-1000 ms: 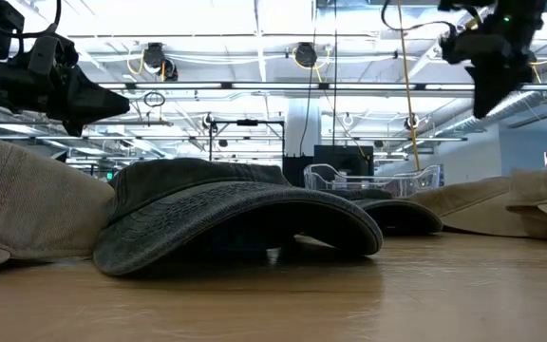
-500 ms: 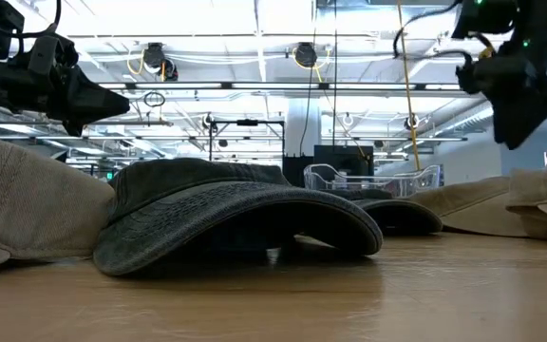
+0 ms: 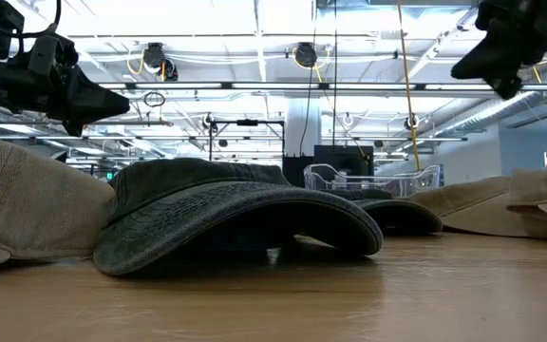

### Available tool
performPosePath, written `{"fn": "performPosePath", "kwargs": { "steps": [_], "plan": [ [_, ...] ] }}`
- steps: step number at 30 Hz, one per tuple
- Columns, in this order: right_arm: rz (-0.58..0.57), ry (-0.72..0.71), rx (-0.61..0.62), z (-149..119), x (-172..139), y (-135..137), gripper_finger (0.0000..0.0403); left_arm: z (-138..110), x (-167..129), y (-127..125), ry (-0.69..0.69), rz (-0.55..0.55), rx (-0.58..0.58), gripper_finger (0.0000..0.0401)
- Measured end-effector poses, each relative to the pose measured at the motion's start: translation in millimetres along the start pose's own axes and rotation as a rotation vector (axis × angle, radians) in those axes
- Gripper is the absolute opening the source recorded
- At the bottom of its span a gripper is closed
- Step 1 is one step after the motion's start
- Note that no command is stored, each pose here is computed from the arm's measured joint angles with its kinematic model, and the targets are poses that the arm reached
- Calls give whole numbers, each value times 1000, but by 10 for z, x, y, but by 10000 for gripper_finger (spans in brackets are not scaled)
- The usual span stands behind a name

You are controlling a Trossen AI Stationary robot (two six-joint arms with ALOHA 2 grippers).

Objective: Pick & Place hat
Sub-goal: Put the brown cap into the right transparent bin

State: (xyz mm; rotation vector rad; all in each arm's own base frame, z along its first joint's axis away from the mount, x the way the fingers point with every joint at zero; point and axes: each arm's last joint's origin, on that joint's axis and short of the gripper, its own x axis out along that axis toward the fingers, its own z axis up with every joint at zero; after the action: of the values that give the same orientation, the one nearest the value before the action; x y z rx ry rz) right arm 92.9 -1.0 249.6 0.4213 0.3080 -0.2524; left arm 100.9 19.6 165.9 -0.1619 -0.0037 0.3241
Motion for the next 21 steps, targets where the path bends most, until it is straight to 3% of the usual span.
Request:
{"fn": "performPosePath", "kwargs": {
  "steps": [4,8,21],
  "plan": [
    [149,-132,-139,-320,190,-12,1,0,0,0,0,0,0,67],
    [225,-187,-195,-581,298,-42,1,0,0,0,0,0,0,67],
    [177,-263,-373,-660,177,-141,0,1,0,0,-1,-1,0,67]
  ]
}}
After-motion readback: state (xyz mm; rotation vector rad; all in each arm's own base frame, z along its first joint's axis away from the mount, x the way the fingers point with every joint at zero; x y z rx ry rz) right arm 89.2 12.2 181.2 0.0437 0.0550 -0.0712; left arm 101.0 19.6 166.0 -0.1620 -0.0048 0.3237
